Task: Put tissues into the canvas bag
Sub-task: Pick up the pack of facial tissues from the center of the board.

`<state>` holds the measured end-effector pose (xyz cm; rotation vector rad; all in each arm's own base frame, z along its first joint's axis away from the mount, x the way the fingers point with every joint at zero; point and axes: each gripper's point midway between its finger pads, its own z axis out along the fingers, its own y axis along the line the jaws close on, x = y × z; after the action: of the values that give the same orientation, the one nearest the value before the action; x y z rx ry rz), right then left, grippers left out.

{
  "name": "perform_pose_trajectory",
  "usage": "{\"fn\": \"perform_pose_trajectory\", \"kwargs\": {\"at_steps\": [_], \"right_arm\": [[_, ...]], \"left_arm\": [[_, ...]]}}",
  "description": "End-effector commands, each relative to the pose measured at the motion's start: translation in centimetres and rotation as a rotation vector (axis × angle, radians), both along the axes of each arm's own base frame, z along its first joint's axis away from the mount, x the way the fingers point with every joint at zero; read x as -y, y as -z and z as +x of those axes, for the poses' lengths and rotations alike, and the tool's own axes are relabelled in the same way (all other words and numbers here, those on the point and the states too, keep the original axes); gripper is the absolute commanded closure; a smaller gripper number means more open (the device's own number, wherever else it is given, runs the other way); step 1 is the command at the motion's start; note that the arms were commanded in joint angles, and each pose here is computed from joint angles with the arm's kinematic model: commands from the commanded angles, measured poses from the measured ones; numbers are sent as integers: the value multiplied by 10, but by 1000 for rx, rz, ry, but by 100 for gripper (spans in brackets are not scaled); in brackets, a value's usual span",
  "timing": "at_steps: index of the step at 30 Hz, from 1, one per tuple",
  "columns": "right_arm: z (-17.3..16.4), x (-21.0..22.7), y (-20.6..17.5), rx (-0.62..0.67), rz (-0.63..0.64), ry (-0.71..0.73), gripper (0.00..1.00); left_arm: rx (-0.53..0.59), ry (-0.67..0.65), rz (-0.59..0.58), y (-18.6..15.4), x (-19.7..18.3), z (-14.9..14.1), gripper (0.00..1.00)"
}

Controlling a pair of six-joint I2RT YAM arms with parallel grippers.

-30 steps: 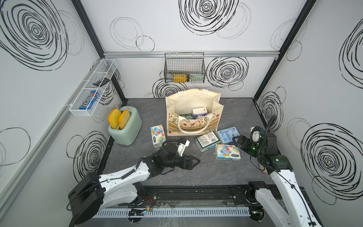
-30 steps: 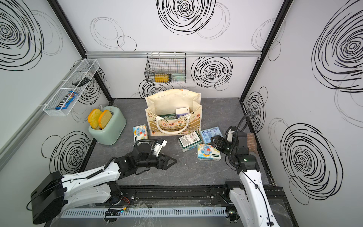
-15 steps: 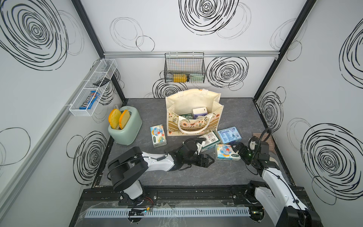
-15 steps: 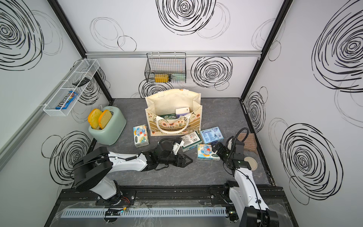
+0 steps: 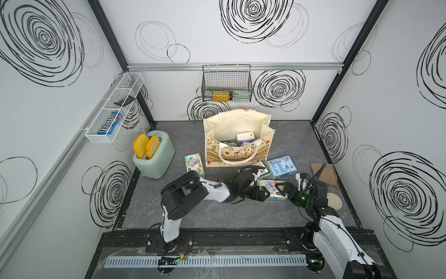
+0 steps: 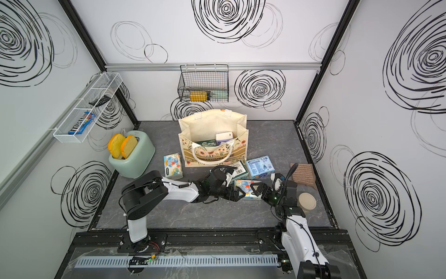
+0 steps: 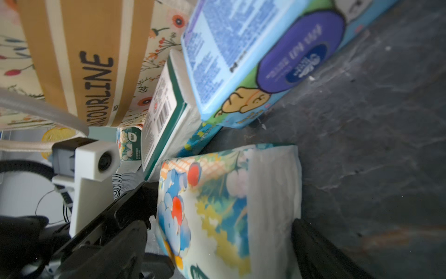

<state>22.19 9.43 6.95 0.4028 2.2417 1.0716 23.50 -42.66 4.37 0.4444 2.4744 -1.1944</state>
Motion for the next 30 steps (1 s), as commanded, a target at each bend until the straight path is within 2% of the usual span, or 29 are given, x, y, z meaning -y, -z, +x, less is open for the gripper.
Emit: {"fn": "perform_pose_trajectory", "kwargs": {"at_steps": [1,8,11,13,17,18,25,30], "right_arm": [[-9,-17,-20,85,64,-98,4],[-24,-38,-54,157,212,-214,7],[-30,-48,-66,175,235,-273,8],[-32,-52,-70,180,228,-294,8],[-33,-55,-73,201,210,-308,8],[-34,-56,-72,199,211,-313,8],[-45,-64,-44,118,190,-374,8],[-47,-64,-32,112,154,-376,7]], "left_arm": [[10,1,24,12,2,9,10],[18,8,7,2,0,8,10],[13,-9,-51,-10,-7,5,13],[3,-21,-108,-20,-13,1,20],[-35,-27,-205,-34,-26,-8,47],[-45,-29,-213,-34,-30,-11,50],[-48,-83,-186,-38,-75,-28,49],[-47,-119,-113,-29,-115,-32,49]]}}
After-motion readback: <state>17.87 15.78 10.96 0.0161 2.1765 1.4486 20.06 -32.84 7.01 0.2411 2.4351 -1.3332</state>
